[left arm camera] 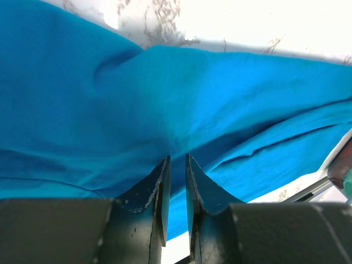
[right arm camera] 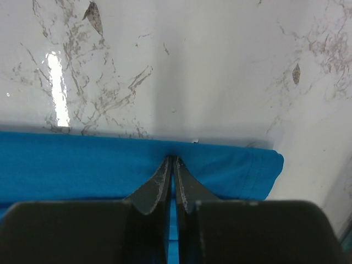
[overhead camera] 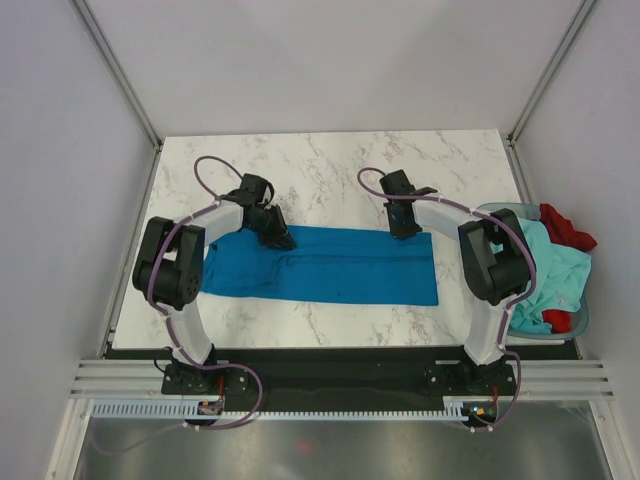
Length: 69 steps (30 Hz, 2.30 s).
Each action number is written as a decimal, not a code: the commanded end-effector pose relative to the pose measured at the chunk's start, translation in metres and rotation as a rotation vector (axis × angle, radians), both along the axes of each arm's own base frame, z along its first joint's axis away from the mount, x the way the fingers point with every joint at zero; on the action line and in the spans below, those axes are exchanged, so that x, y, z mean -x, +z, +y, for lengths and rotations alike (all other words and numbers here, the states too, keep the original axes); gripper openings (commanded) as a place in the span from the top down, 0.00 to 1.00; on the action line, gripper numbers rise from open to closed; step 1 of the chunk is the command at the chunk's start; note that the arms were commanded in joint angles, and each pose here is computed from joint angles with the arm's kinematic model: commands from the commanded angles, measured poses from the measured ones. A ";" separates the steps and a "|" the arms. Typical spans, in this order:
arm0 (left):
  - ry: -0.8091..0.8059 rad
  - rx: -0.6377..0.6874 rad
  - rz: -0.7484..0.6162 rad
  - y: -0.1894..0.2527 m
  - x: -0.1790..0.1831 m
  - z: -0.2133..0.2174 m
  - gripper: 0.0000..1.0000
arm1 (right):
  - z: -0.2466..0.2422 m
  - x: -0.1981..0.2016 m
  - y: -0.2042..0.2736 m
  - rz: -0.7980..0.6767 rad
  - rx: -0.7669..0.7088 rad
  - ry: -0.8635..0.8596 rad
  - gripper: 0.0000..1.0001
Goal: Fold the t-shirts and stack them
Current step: Fold the tshirt
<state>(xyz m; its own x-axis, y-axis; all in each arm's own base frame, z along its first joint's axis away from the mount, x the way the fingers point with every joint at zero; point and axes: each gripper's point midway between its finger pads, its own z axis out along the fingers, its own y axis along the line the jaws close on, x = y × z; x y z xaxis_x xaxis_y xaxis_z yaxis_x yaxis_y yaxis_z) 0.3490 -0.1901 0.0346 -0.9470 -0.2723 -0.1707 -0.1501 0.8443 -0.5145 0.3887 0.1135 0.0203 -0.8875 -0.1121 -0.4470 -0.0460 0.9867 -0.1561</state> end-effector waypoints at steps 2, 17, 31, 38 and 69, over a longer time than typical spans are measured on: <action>-0.054 0.039 -0.057 0.016 0.003 -0.011 0.76 | -0.013 0.016 0.003 0.014 0.024 -0.036 0.89; -0.090 0.036 -0.091 0.025 0.009 -0.018 0.76 | -0.022 0.025 0.009 0.003 0.047 -0.051 0.89; -0.137 0.045 -0.086 0.020 0.014 -0.032 0.76 | -0.028 0.021 0.023 -0.026 0.077 -0.067 0.88; -0.154 0.043 -0.088 0.021 0.022 -0.035 0.76 | -0.029 0.027 0.027 -0.021 0.074 -0.066 0.88; -0.189 -0.012 -0.077 0.007 0.040 -0.039 0.77 | -0.043 0.050 0.021 0.030 0.114 -0.085 0.87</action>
<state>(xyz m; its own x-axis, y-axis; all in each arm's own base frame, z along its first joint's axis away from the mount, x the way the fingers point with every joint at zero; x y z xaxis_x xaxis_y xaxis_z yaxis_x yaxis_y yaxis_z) 0.3012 -0.2282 0.0288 -0.9795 -0.1113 -0.1676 -0.0099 0.8587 -0.5123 0.3480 0.0785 0.0333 -0.9091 -0.1015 -0.4040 0.0042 0.9676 -0.2525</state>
